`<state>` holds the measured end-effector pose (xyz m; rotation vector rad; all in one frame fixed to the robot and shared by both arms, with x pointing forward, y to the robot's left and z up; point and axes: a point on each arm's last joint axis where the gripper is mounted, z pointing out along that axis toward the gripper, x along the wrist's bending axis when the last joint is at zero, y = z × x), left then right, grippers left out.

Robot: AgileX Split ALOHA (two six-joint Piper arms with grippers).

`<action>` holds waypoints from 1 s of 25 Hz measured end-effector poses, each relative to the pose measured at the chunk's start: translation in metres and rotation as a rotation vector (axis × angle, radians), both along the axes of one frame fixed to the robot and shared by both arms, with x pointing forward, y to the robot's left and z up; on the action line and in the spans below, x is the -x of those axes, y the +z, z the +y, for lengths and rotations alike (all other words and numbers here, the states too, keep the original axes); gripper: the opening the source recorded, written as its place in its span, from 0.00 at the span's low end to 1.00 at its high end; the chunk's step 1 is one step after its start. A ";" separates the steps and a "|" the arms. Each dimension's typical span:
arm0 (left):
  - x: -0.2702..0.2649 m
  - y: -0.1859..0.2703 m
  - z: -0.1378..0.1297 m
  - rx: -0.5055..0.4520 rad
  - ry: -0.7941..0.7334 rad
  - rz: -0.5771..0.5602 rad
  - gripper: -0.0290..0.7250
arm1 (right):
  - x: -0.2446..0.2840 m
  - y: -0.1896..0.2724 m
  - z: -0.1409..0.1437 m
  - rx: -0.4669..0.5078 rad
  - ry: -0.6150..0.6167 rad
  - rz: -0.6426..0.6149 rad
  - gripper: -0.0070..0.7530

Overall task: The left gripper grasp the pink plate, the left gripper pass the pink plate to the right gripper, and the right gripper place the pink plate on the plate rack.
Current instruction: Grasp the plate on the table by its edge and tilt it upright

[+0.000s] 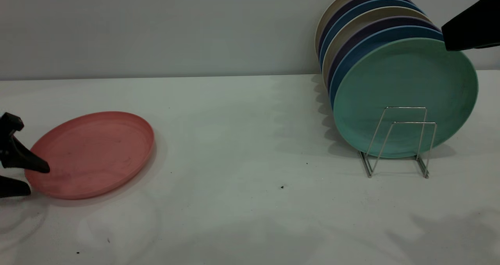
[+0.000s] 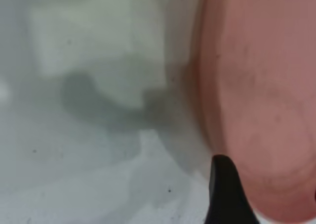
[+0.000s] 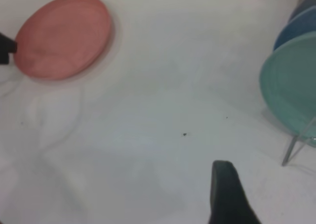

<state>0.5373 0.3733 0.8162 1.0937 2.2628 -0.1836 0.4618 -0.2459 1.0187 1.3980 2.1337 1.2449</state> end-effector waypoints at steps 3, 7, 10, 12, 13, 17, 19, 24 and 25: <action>0.001 -0.001 -0.002 0.014 -0.015 0.001 0.65 | 0.000 0.000 0.000 0.002 -0.003 -0.001 0.59; 0.001 -0.003 0.000 -0.008 -0.009 0.010 0.65 | -0.001 0.000 -0.001 0.005 -0.009 -0.004 0.59; 0.002 -0.004 0.002 -0.026 -0.003 0.019 0.65 | -0.001 0.000 -0.002 0.011 -0.021 -0.009 0.59; 0.000 -0.003 0.002 -0.026 0.000 0.012 0.65 | -0.002 0.000 -0.002 0.014 -0.026 -0.011 0.59; -0.001 -0.002 0.002 -0.025 0.000 0.004 0.65 | -0.002 0.000 -0.002 0.013 -0.026 -0.011 0.59; -0.004 -0.001 0.002 -0.021 0.007 -0.018 0.65 | -0.002 0.000 -0.002 0.013 -0.026 -0.011 0.59; -0.004 -0.001 0.002 -0.022 0.004 -0.019 0.65 | -0.002 0.000 -0.002 0.013 -0.026 -0.011 0.59; -0.004 -0.001 0.001 -0.023 0.002 -0.021 0.65 | -0.002 0.000 -0.002 0.007 -0.031 -0.011 0.59; -0.004 -0.001 0.001 -0.023 0.002 -0.021 0.65 | -0.002 0.000 -0.002 0.004 -0.032 -0.011 0.59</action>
